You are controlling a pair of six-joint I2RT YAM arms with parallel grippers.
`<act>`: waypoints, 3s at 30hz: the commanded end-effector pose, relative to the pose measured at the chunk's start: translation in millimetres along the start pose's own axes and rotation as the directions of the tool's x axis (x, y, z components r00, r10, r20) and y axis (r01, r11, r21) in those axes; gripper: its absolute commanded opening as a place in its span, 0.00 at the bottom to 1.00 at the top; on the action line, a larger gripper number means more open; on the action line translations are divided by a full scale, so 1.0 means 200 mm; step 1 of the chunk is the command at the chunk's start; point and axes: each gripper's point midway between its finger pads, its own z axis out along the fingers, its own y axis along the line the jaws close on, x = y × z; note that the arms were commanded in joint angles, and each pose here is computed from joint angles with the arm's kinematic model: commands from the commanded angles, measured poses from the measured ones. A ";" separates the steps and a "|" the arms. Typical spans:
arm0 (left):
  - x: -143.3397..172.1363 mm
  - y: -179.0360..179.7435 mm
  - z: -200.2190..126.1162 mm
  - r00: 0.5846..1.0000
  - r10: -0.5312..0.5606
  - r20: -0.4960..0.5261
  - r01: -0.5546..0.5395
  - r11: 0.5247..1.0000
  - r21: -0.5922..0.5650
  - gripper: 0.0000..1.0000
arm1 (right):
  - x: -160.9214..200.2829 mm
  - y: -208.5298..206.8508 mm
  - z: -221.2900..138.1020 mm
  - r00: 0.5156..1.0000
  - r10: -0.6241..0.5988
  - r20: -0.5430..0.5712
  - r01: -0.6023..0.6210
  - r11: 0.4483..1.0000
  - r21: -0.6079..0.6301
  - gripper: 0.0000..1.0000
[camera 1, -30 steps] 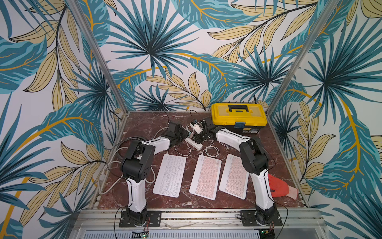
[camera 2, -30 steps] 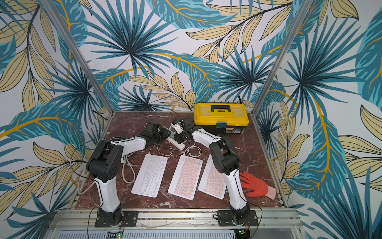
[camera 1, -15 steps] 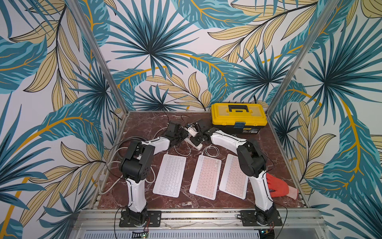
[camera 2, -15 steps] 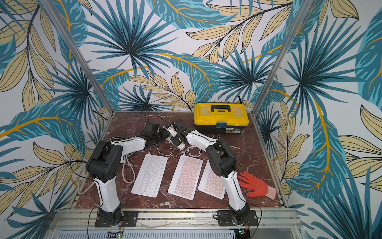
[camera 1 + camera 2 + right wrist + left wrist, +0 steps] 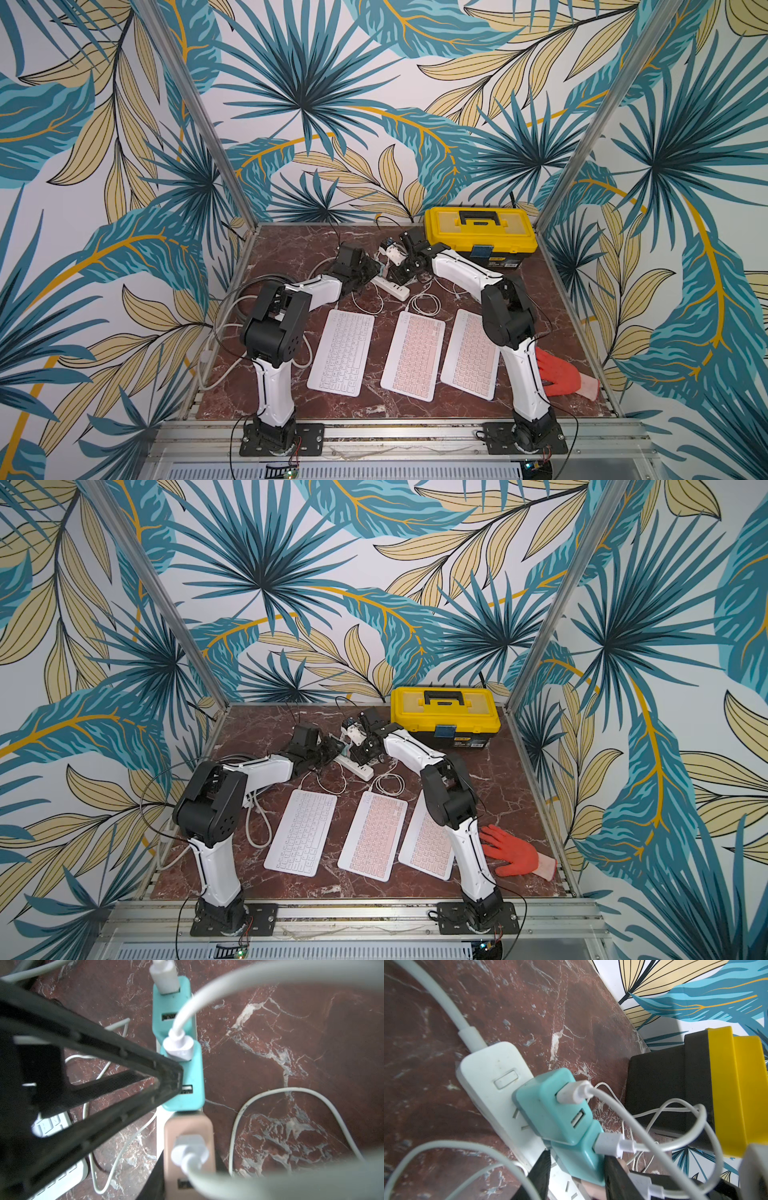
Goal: Unplug the wireless keyboard
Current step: Remove the plug from the socket, then remove the power cord from the plug.
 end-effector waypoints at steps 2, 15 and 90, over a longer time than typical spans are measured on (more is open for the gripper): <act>0.22 0.47 0.01 0.991 -0.058 -0.121 0.020 0.954 -0.299 0.43 | -0.23 -0.03 -0.17 0.983 -0.060 0.173 0.043 0.994 0.098 0.22; 0.24 0.51 0.03 0.989 -0.073 -0.129 0.029 0.950 -0.311 0.43 | -0.25 0.01 -0.19 0.958 -0.231 0.169 0.183 0.949 0.258 0.22; 0.56 -0.68 -0.85 0.672 0.735 -0.086 -0.405 0.463 0.789 0.52 | 0.10 0.48 -0.94 0.949 0.089 0.304 0.121 0.786 -0.606 0.22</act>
